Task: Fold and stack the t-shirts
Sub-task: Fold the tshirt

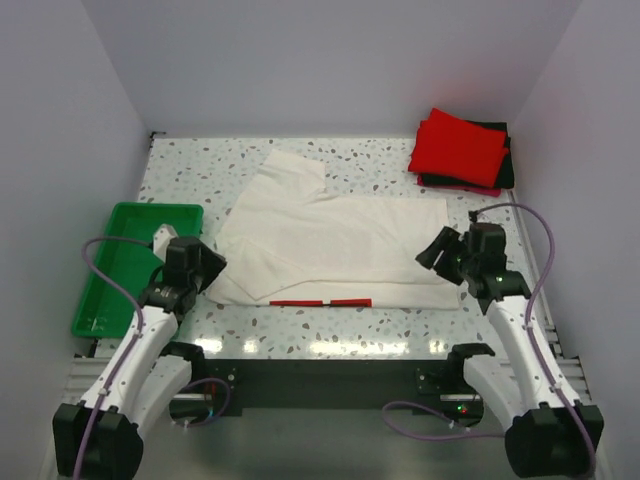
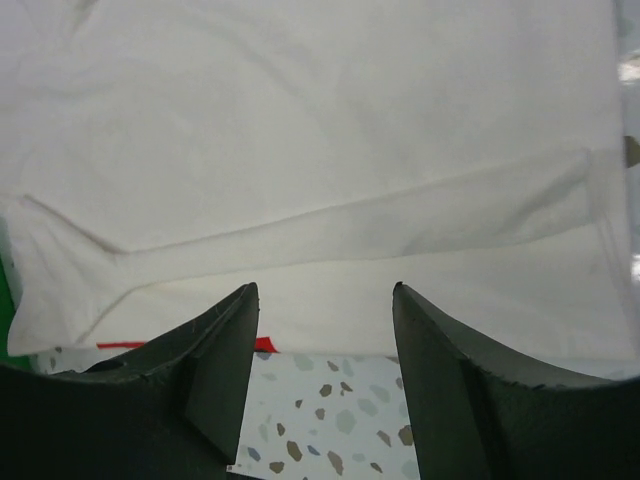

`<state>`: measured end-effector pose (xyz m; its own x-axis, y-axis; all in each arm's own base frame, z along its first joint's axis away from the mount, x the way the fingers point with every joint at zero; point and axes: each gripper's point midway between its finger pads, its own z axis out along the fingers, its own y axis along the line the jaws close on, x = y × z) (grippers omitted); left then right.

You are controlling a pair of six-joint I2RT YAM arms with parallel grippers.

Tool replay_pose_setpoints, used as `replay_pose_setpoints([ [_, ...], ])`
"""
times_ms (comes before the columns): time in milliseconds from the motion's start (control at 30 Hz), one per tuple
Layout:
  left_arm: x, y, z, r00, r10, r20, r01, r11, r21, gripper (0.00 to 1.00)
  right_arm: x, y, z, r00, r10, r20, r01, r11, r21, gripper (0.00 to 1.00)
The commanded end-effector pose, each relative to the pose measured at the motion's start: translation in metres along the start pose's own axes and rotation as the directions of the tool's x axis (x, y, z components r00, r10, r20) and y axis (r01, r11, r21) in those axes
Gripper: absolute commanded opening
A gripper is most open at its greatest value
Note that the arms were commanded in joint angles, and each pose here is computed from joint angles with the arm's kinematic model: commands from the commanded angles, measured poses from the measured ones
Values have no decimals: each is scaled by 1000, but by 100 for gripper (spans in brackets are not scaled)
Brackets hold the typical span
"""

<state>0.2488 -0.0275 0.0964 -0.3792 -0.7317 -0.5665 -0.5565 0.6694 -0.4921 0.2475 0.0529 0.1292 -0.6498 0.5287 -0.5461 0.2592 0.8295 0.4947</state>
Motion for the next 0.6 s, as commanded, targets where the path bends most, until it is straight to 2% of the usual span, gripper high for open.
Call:
replay_pose_setpoints([
  [0,14,0,13,1000,2,-21,-2,1000,23,58,8,36,8,998,-57,28,59,995,-77,59],
  [200,54,36,28,996,-60,-68,59,998,-19,41,19,60,27,984,-177,5,176,981,-86,59],
  [233,57,42,30,996,-63,-67,61,998,-33,35,21,62,28,981,-194,-2,193,978,-83,59],
  [333,63,56,32,995,-72,-64,67,995,-77,27,18,49,37,978,-211,0,211,977,11,59],
  [433,62,59,31,996,-71,-60,66,994,-89,25,20,34,42,981,-193,-2,192,978,79,59],
  [567,47,40,23,998,-49,-36,48,998,-31,25,27,25,45,984,-175,-10,176,979,102,58],
])
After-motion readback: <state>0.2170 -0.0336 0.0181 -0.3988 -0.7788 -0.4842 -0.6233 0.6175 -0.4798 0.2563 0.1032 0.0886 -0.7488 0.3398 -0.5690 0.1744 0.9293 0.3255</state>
